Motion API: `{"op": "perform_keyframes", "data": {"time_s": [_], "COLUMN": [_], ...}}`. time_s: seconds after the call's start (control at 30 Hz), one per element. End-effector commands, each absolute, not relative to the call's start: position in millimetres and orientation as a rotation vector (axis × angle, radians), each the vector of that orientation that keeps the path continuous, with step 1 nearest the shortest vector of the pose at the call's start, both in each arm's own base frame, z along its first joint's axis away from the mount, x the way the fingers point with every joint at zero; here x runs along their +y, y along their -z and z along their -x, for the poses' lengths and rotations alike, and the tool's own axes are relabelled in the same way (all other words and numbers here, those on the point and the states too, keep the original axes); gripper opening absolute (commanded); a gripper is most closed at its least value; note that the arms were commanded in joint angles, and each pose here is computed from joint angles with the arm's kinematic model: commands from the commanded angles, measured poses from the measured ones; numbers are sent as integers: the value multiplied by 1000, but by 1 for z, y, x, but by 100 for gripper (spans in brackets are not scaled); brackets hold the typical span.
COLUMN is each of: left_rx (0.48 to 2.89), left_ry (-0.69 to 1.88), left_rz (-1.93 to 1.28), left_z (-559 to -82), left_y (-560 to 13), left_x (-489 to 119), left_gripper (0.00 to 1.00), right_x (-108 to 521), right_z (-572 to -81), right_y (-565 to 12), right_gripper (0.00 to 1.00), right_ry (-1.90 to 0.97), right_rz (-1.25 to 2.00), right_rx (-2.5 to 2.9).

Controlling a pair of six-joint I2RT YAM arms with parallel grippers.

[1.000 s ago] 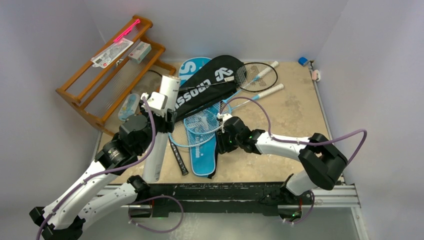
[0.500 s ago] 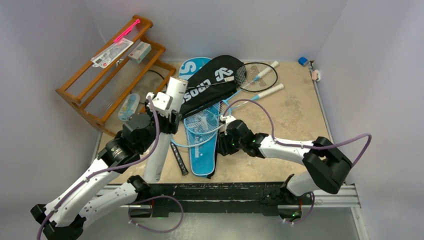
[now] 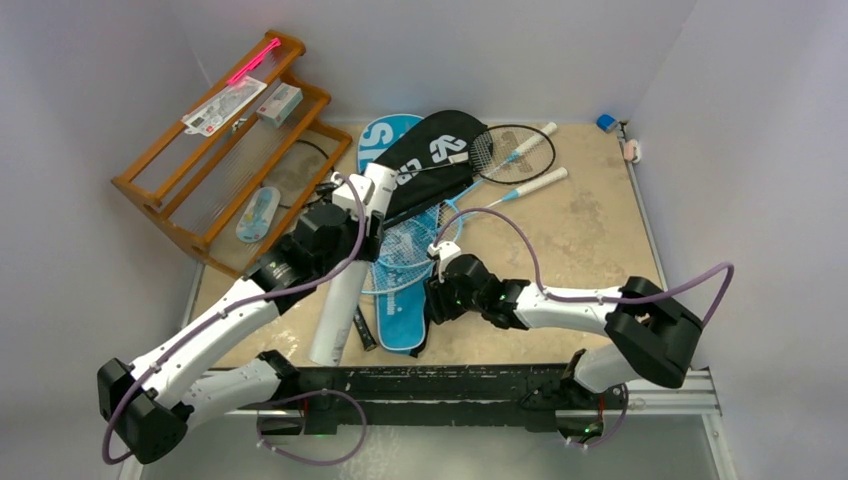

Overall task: Pack up the badminton gear
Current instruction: Move the shuttlecock to the center of the board.

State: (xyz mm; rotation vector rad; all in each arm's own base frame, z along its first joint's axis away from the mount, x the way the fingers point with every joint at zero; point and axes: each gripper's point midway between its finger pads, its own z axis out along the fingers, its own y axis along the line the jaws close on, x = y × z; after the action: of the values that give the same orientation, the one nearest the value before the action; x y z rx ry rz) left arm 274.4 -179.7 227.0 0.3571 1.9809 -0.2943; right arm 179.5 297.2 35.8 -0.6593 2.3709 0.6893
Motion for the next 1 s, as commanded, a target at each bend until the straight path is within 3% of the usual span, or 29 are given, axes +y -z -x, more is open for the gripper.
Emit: {"op": "perform_keyframes", "data": {"time_s": [0.0,0.27,0.6,0.97], "left_rx": [2032,2125,2218,2255], "left_ry": [416,502,543,585], "left_rz": [-258,-156,-103,-81], "left_z": [-286,-283,-275,-267], "left_y": [-211,-163,-117,-90], "left_x": [-183,-177,-182,-183], "left_gripper": [61,60,59,59], "right_x": [320,331,344,352], "right_z": [-202,-225,-216,-231], "right_y": [-63,-56,-50,-16], "right_gripper": [54,55,65,73], "right_ry": [-703,-627,-650,-406], "right_rz": [634,628,721,625], "right_rx": [2220,2113,1972,1976]}}
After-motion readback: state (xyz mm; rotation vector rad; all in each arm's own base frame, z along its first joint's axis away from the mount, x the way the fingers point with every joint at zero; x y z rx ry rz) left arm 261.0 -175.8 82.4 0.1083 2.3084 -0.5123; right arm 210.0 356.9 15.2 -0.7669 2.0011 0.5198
